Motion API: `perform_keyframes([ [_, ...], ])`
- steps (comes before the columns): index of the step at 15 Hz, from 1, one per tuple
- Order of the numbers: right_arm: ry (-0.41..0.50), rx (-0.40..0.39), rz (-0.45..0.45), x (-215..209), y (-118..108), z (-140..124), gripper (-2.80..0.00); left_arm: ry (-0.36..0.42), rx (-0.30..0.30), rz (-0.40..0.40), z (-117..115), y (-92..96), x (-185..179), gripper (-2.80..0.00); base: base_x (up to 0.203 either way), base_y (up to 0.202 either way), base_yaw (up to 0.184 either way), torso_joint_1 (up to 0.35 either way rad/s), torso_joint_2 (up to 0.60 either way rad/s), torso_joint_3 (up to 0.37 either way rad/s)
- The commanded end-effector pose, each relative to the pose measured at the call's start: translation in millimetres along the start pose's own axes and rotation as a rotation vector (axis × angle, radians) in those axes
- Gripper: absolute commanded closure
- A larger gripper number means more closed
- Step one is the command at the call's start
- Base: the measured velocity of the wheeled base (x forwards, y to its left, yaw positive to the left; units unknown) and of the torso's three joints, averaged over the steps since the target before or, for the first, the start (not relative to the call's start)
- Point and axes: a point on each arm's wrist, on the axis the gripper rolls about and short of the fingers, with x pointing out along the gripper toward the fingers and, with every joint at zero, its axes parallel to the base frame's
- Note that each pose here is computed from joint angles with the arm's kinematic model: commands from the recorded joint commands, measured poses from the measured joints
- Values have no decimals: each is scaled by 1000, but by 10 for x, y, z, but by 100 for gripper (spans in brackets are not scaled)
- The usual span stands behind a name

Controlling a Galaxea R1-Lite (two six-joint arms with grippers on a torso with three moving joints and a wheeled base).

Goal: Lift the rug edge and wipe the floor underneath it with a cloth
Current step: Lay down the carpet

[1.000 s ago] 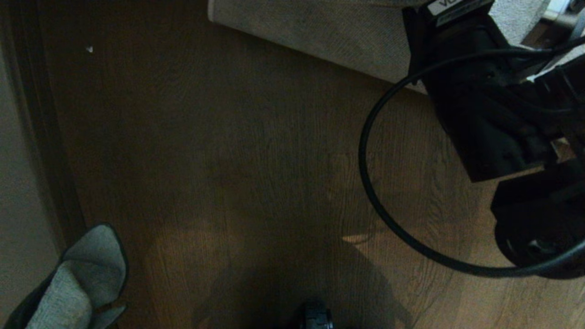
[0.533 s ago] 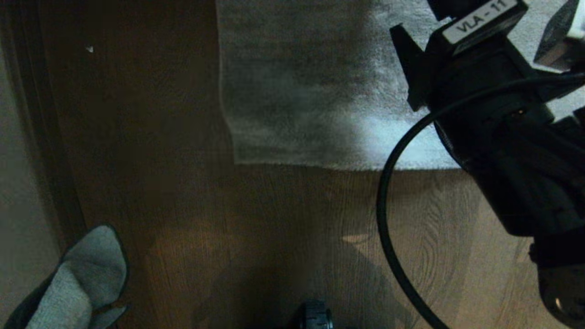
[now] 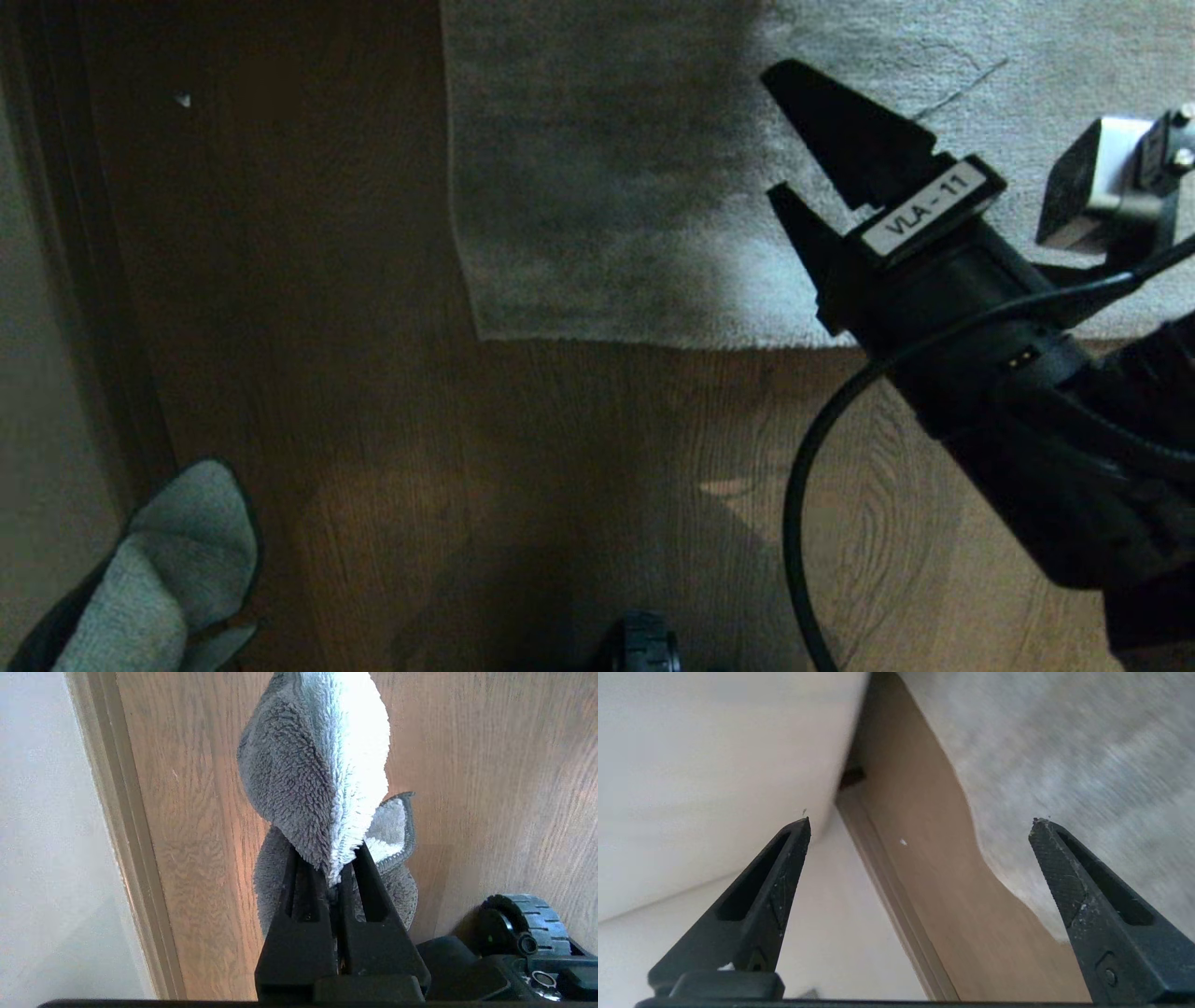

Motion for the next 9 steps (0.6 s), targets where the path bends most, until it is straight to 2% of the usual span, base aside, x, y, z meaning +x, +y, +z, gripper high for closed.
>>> perform_keyframes([
  [1, 0, 10, -12, -34, -72, -70, -163, 0, 0, 0, -1, 0, 0, 0, 0, 0, 0, 0, 0, 0],
  [2, 4, 14, -24, -33, -97, -100, 0, 0, 0, 0, -1, 0, 0, 0, 0, 0, 0, 0, 0, 0],
  [9, 96, -15, -101, -154, -313, -310, 0, 0, 0, 0, -1, 0, 0, 0, 0, 0, 0, 0, 0, 0],
])
